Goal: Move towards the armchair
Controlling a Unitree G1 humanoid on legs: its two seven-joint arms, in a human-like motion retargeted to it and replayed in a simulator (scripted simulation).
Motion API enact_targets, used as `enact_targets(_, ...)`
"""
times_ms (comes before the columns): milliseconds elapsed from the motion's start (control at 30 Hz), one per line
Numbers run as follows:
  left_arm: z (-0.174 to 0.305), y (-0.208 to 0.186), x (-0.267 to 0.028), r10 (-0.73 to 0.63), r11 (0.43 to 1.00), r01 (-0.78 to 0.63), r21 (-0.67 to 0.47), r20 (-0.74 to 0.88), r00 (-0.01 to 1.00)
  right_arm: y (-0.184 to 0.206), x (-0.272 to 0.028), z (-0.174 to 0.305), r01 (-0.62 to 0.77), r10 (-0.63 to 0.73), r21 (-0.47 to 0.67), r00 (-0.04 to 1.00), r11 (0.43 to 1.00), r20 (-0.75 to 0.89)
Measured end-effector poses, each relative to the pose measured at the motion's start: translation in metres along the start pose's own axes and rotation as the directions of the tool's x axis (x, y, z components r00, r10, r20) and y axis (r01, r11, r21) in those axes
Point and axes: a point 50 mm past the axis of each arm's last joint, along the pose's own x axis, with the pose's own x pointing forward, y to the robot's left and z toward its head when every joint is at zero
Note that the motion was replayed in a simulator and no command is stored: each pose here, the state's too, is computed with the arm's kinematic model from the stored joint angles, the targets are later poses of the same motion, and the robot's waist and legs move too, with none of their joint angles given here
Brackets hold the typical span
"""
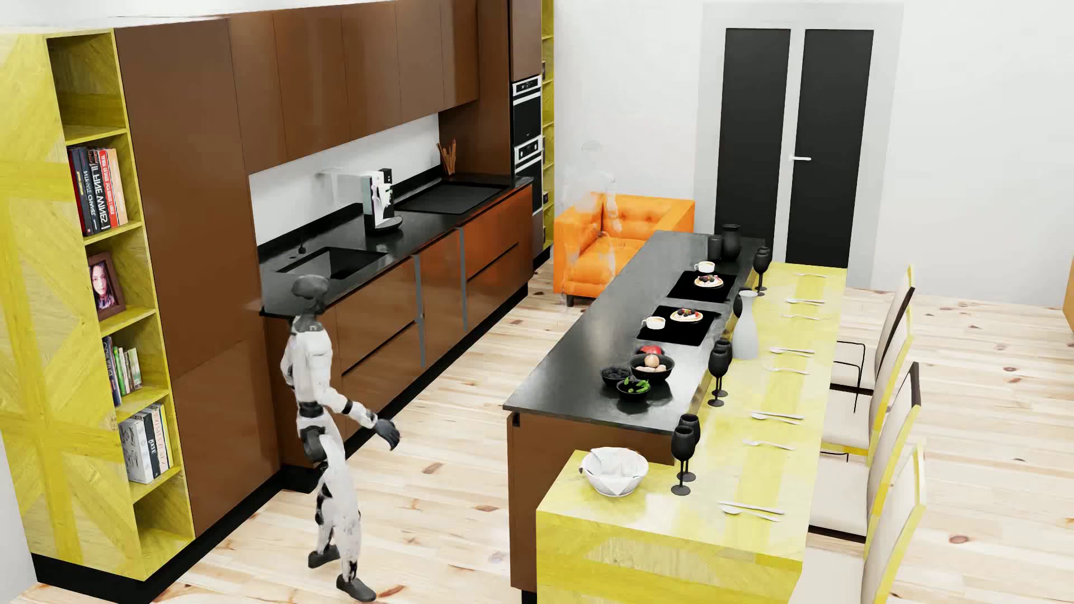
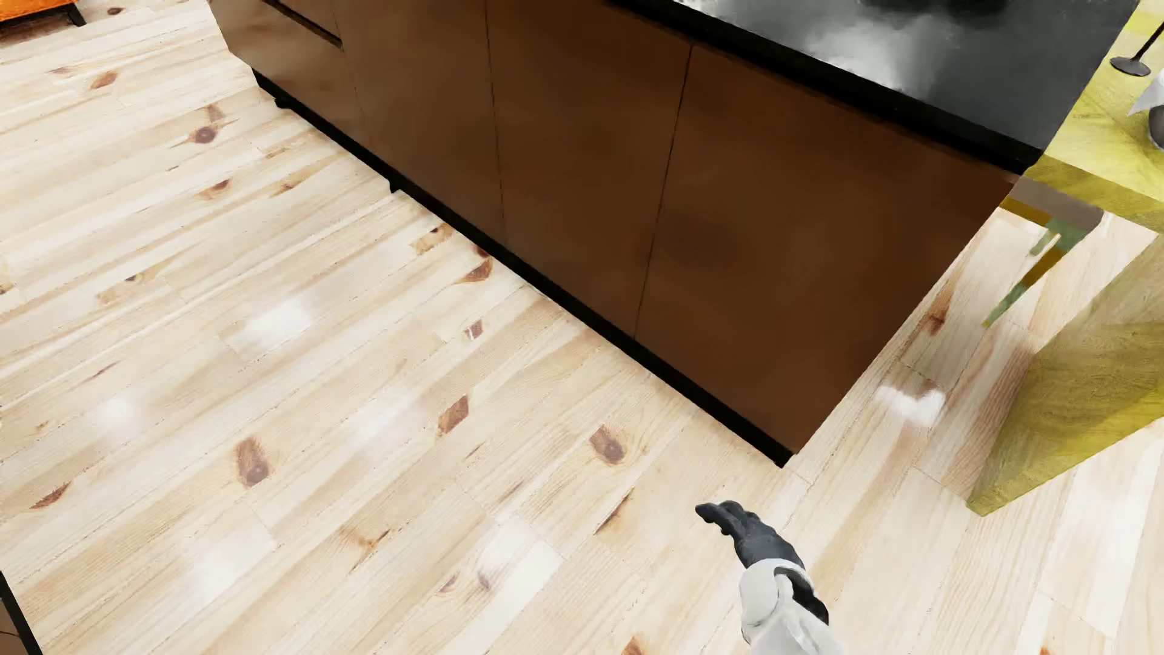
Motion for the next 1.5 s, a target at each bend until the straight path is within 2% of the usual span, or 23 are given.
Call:
enact_targets(67,0.02,-0.013,-0.002,-0.017,1.0,0.017,-0.005,0.062,0.998,0.04,-0.007,-0.022,-0.138,0.126,-0.073,0.981,0.988,-0.147)
enact_targets(133,0.05,-0.022,-0.003,-0.039,0.999,0.036,0.02,0.152,0.988,0.073,-0.024,-0.061,-0.311,0.277,-0.052,0.902,0.949,-0.332)
enact_targets(233,0.081,-0.024,-0.008,-0.048,0.996,0.021,0.089,0.314,0.948,0.093,-0.056,-0.114,-0.462,0.369,-0.098,0.804,0.882,-0.466)
enact_targets(333,0.093,-0.014,-0.009,-0.003,0.996,-0.031,0.08,0.39,0.921,0.098,-0.081,-0.147,-0.421,0.363,0.017,0.759,0.907,-0.54)
enact_targets(400,0.09,-0.008,-0.007,0.009,0.998,-0.034,0.061,0.366,0.93,0.09,-0.082,-0.156,-0.335,0.283,0.013,0.774,0.942,-0.566)
enact_targets(533,0.082,-0.001,0.0,0.021,0.987,-0.069,0.145,0.314,0.949,0.07,-0.056,-0.13,-0.211,0.153,-0.08,0.879,0.974,-0.452)
enact_targets(600,0.087,-0.001,0.002,0.024,0.986,-0.071,0.149,0.294,0.955,0.064,-0.043,-0.104,-0.132,0.105,-0.05,0.927,0.99,-0.36)
enact_targets(700,0.089,-0.006,0.002,-0.034,0.988,-0.01,0.157,0.276,0.961,0.063,-0.031,-0.068,-0.139,0.136,0.001,0.964,0.99,-0.228)
enact_targets(767,0.096,-0.009,0.0,-0.048,0.981,-0.015,0.196,0.313,0.949,0.061,-0.027,-0.055,-0.135,0.126,-0.043,0.978,0.99,-0.166)
enact_targets(833,0.106,-0.011,-0.003,-0.06,0.978,-0.014,0.208,0.348,0.935,0.06,-0.027,-0.053,-0.107,0.09,-0.113,0.985,0.988,-0.15)
enact_targets(933,0.112,-0.012,-0.007,-0.094,0.979,0.017,0.203,0.372,0.923,0.061,-0.029,-0.064,-0.1,0.075,-0.119,0.977,0.988,-0.199)
enact_targets(1000,0.108,-0.01,-0.009,-0.081,0.985,0.017,0.169,0.378,0.922,0.055,-0.028,-0.065,-0.048,0.023,-0.12,0.98,0.992,-0.198)
enact_targets(1067,0.096,-0.008,-0.01,-0.048,0.991,-0.001,0.133,0.362,0.931,0.046,-0.023,-0.055,0.057,-0.072,-0.096,0.984,0.994,-0.161)
enact_targets(1133,0.074,-0.008,-0.01,-0.026,0.993,-0.012,0.116,0.317,0.948,0.038,-0.016,-0.037,0.113,-0.114,-0.014,0.985,0.993,-0.127)
enact_targets(1200,0.054,-0.012,-0.011,-0.03,0.994,0.0,0.113,0.261,0.965,0.035,-0.008,-0.018,0.029,-0.022,0.074,0.995,0.997,-0.093)
enact_targets(1233,0.046,-0.014,-0.011,-0.033,0.994,0.006,0.111,0.241,0.97,0.032,-0.005,-0.008,-0.03,0.035,0.079,0.998,0.996,-0.058)
enact_targets(1333,0.03,-0.015,-0.013,0.023,0.999,-0.03,0.028,0.222,0.975,0.023,0.0,0.015,-0.101,0.102,-0.009,0.994,0.995,0.048)
enact_targets(1400,0.032,-0.007,-0.013,0.083,0.996,-0.079,-0.028,0.245,0.966,0.027,-0.001,0.011,-0.112,0.115,-0.055,0.992,0.992,0.043)
enact_targets(1500,0.069,0.015,-0.01,0.129,0.989,-0.149,0.018,0.396,0.909,0.044,-0.015,-0.025,-0.154,0.151,-0.022,0.986,0.988,-0.075)
